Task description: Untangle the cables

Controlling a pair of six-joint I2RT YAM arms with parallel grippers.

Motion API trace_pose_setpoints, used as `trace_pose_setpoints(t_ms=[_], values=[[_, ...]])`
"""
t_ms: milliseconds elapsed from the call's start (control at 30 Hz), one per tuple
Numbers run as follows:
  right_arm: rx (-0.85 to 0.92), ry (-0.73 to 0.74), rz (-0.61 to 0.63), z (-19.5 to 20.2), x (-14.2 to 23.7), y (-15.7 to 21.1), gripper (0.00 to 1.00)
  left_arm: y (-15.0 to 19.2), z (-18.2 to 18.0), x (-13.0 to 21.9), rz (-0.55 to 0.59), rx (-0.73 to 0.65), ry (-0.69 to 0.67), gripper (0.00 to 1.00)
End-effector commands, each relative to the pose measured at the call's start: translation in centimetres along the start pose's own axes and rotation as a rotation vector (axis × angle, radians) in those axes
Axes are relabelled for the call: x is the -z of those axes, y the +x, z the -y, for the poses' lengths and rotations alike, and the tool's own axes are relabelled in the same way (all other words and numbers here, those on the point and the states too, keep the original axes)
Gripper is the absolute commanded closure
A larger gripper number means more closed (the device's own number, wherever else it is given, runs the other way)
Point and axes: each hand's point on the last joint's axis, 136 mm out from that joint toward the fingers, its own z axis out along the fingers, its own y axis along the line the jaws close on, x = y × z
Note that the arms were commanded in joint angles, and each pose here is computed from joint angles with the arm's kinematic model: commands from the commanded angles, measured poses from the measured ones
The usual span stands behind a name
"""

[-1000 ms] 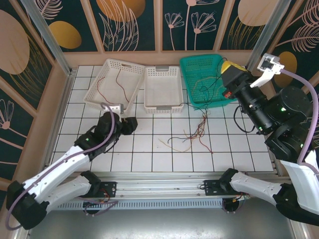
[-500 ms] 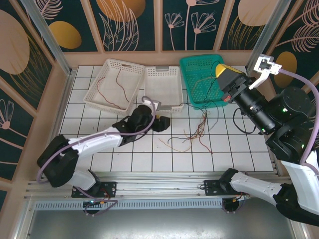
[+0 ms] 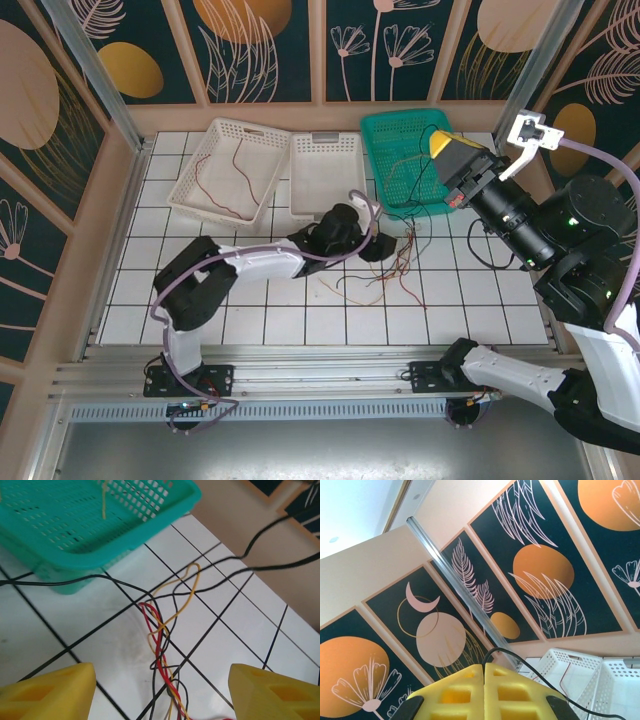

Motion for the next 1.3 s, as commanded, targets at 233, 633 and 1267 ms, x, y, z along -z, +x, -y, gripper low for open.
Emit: trace_pose_setpoints(t_ms=[233, 633, 1267], values=[[-0.035, -0.087, 0.028, -2.0, 0.6, -1.4, 1.0, -0.1, 2.2, -4.1, 0.048, -0.091, 0.099, 0.28], [-0.076, -0.149, 0.013, -3.1, 0.6, -1.3, 1.0, -0.7, 2.1, -6.7, 0.108, -0.092, 0.113, 0.28], [-0.116, -0.189, 0.026, -3.9, 1.7, -2.0, 1.0, -1.6, 1.8, -5.4, 0.2, -0.035, 0.109, 1.0]])
